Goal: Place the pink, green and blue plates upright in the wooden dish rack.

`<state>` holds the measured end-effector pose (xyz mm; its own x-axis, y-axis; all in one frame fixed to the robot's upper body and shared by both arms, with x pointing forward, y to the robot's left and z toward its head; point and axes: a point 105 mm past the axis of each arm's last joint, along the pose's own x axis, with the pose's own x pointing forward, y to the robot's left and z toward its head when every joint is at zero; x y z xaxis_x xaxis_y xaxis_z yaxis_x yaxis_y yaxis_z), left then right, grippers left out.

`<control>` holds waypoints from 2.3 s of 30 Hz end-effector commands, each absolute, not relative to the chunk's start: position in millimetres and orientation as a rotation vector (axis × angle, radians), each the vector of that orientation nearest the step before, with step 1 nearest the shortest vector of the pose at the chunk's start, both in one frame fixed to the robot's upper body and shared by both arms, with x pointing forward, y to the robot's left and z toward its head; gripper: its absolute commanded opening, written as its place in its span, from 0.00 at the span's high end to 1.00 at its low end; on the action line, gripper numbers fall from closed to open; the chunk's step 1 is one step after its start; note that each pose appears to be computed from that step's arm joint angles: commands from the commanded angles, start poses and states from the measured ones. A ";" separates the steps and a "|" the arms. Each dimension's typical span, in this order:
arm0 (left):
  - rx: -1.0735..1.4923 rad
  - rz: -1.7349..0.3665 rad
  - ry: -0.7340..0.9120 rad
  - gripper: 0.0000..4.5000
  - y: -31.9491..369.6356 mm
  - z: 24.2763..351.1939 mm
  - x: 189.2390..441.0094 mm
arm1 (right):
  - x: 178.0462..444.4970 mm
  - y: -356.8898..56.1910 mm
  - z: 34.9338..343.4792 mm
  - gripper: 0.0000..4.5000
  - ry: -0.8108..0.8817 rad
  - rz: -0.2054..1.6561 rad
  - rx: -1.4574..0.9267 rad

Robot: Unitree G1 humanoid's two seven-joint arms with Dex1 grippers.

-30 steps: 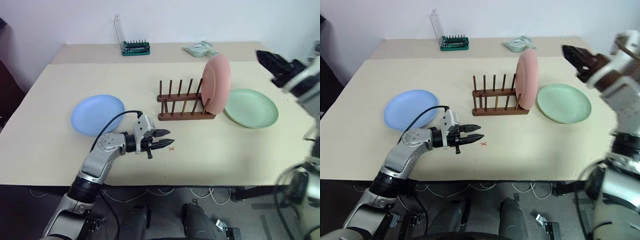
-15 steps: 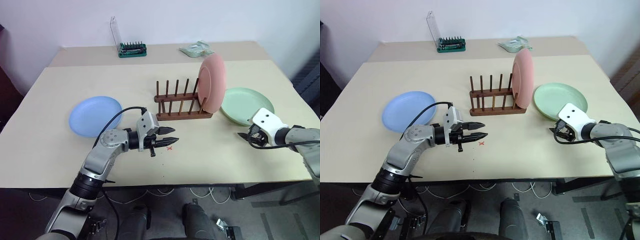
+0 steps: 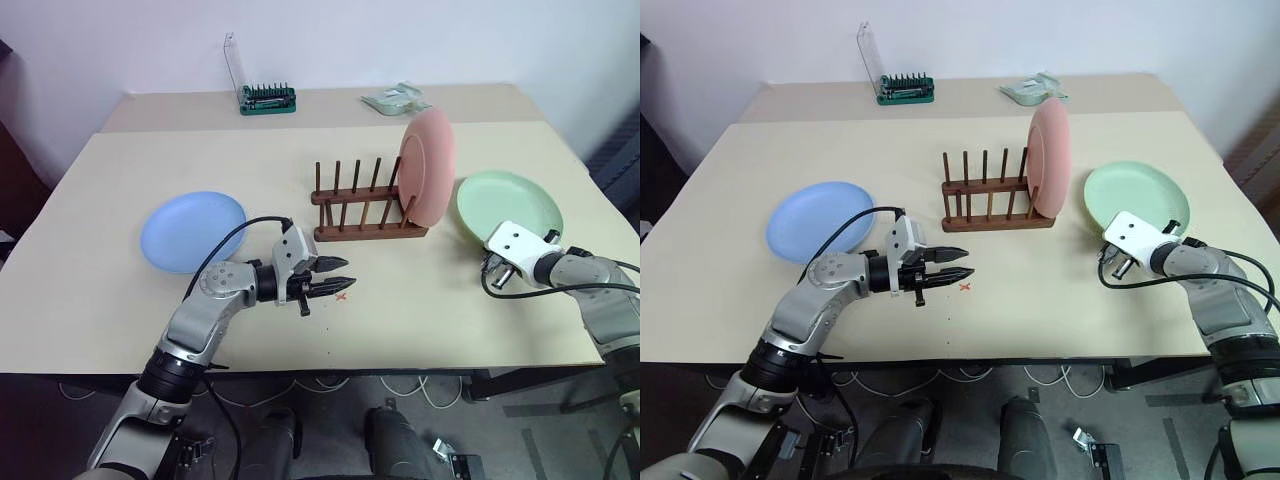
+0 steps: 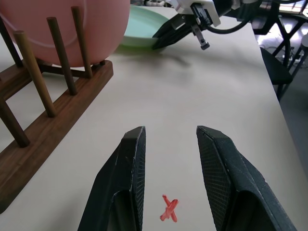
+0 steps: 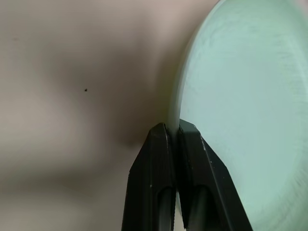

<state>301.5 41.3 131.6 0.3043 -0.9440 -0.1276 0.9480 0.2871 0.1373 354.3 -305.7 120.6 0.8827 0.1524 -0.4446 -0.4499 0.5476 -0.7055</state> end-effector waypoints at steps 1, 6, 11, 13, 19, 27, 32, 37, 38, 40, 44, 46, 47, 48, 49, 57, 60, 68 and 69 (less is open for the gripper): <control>0.207 -1.264 -0.017 0.63 42.9 139.9 298.9 | 365.3 -318.6 201.4 1.00 0.096 0.145 -0.965; 0.206 -1.279 -0.009 0.63 41.5 137.0 297.6 | 358.9 -270.1 298.8 1.00 -0.269 0.138 -0.986; 0.207 -1.282 -0.013 0.63 40.0 137.4 298.7 | 348.3 -202.5 333.3 1.00 -0.439 0.346 -0.970; 0.204 -1.284 -0.014 0.63 39.9 137.7 298.6 | 339.0 -168.7 334.4 1.00 -0.476 0.512 -0.854; 0.205 -1.266 -0.008 0.63 43.1 136.7 299.0 | 290.9 -87.6 344.1 1.00 -0.529 1.009 -0.299; 0.200 -1.245 -0.005 0.63 45.9 137.2 296.0 | 324.3 -101.9 303.3 1.00 -0.225 0.961 0.065; 0.200 -1.245 -0.003 0.63 45.0 136.8 296.2 | 333.6 -109.3 300.0 1.00 -0.160 0.981 0.284; 0.199 -1.248 0.001 0.63 45.0 135.0 296.0 | 335.9 -110.2 302.7 1.00 -0.159 0.984 0.318; 0.198 -1.249 0.002 0.63 45.1 134.7 295.8 | 335.9 -109.7 302.5 1.00 -0.158 0.986 0.325; 0.197 -1.248 0.003 0.63 45.2 134.1 296.0 | 335.8 -108.5 302.4 1.00 -0.154 0.993 0.354; 0.195 -1.249 0.004 0.63 44.8 134.2 296.0 | 337.0 -106.7 299.8 1.00 -0.136 0.991 0.376; 0.196 -1.249 0.003 0.63 44.7 134.5 296.0 | 339.2 -106.7 298.3 1.00 -0.122 0.980 0.405; 0.197 -1.249 0.002 0.63 44.6 134.9 296.1 | 342.5 -108.6 297.5 1.00 -0.114 0.964 0.430; 0.197 -1.249 0.002 0.63 44.7 135.1 296.3 | 344.8 -109.8 296.9 1.00 -0.109 0.952 0.448; 0.199 -1.249 0.000 0.63 44.3 135.7 296.3 | 349.0 -112.7 295.4 1.00 -0.097 0.930 0.476; 0.200 -1.249 -0.008 0.63 43.4 138.6 296.4 | 368.7 -123.3 275.8 1.00 0.007 0.826 0.561; 0.210 -1.207 -0.048 0.63 46.2 143.6 300.8 | 371.6 -122.9 268.4 1.00 0.041 0.810 0.561; 0.232 -0.938 -0.118 0.63 85.4 155.0 327.2 | 369.8 -118.2 265.1 1.00 0.048 0.813 0.553; 0.233 -0.927 -0.111 0.63 89.4 153.7 327.8 | 369.9 -118.1 264.6 1.00 0.049 0.812 0.553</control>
